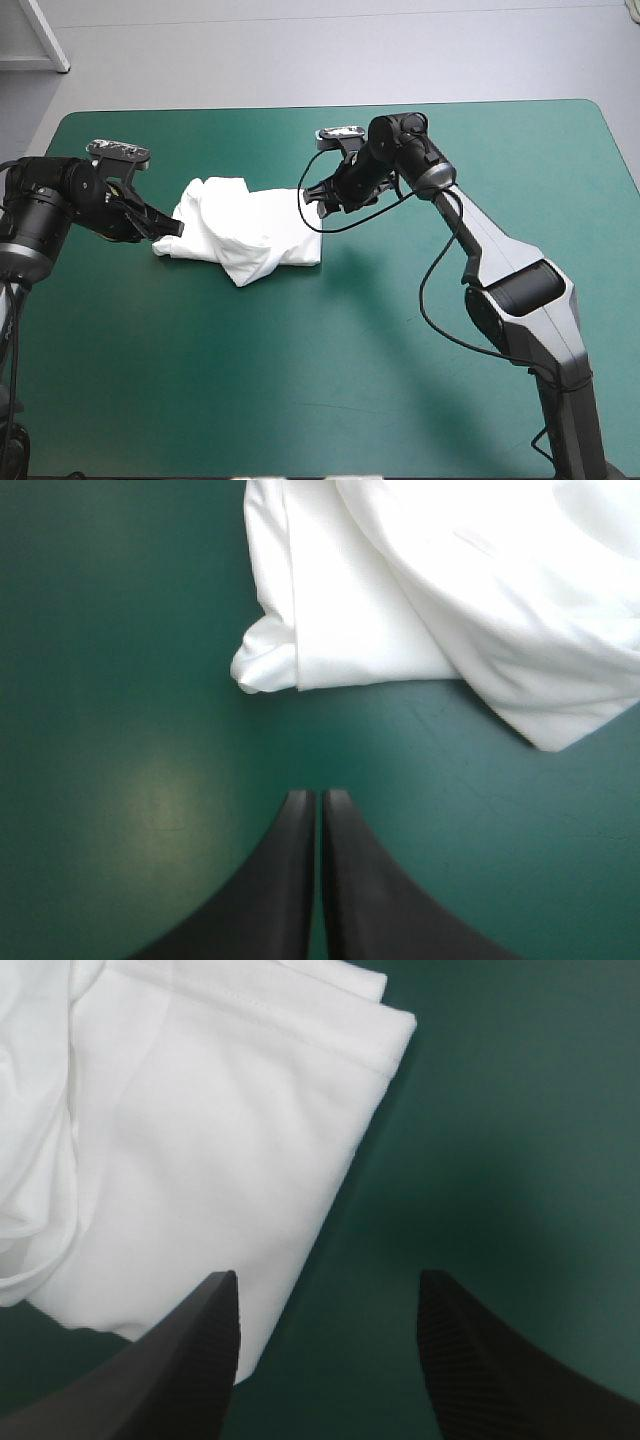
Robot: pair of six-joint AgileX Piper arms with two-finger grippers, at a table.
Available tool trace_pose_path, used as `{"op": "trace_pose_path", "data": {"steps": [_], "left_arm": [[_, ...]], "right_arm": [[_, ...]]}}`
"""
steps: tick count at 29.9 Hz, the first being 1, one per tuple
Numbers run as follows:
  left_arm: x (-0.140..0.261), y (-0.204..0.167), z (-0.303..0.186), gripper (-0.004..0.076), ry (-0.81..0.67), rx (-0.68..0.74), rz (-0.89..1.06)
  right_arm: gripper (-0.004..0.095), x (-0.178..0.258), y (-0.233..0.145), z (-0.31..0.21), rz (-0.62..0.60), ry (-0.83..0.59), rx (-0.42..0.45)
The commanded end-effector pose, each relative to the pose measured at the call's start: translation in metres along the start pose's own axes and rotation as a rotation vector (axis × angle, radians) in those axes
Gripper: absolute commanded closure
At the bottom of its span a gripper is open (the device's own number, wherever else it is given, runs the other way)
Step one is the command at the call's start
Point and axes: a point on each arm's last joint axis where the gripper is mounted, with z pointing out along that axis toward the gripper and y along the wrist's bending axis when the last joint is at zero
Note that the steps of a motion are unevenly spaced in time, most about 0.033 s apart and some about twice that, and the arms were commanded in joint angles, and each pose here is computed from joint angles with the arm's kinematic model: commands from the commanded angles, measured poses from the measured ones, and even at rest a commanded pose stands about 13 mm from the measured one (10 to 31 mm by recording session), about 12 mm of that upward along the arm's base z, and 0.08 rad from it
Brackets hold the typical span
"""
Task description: Fold the cloth
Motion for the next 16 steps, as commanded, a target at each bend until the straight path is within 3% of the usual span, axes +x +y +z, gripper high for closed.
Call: {"op": "trace_pose_path", "data": {"steps": [1,11,14,16], "left_arm": [[-0.003,-0.001,-0.022,0.0705,-0.092,-0.003,-0.001],[0.0,-0.001,-0.022,0.0705,-0.062,0.002,0.009],[0.0,-0.001,-0.022,0.0705,-0.066,0.001,0.009],[-0.001,-0.001,-0.022,0.0705,-0.072,0.0,0.009]], "right_arm": [[0.0403,-0.007,0.018,-0.018,-0.034,-0.095,-0.059],[0.0419,0.001,0.035,0.037,-0.048,-0.018,-0.099],[0.0523,0.0,0.035,0.041,-0.044,-0.034,-0.105],[0.0675,-0.002,0.036,0.039,-0.056,-0.049,-0.105]]}}
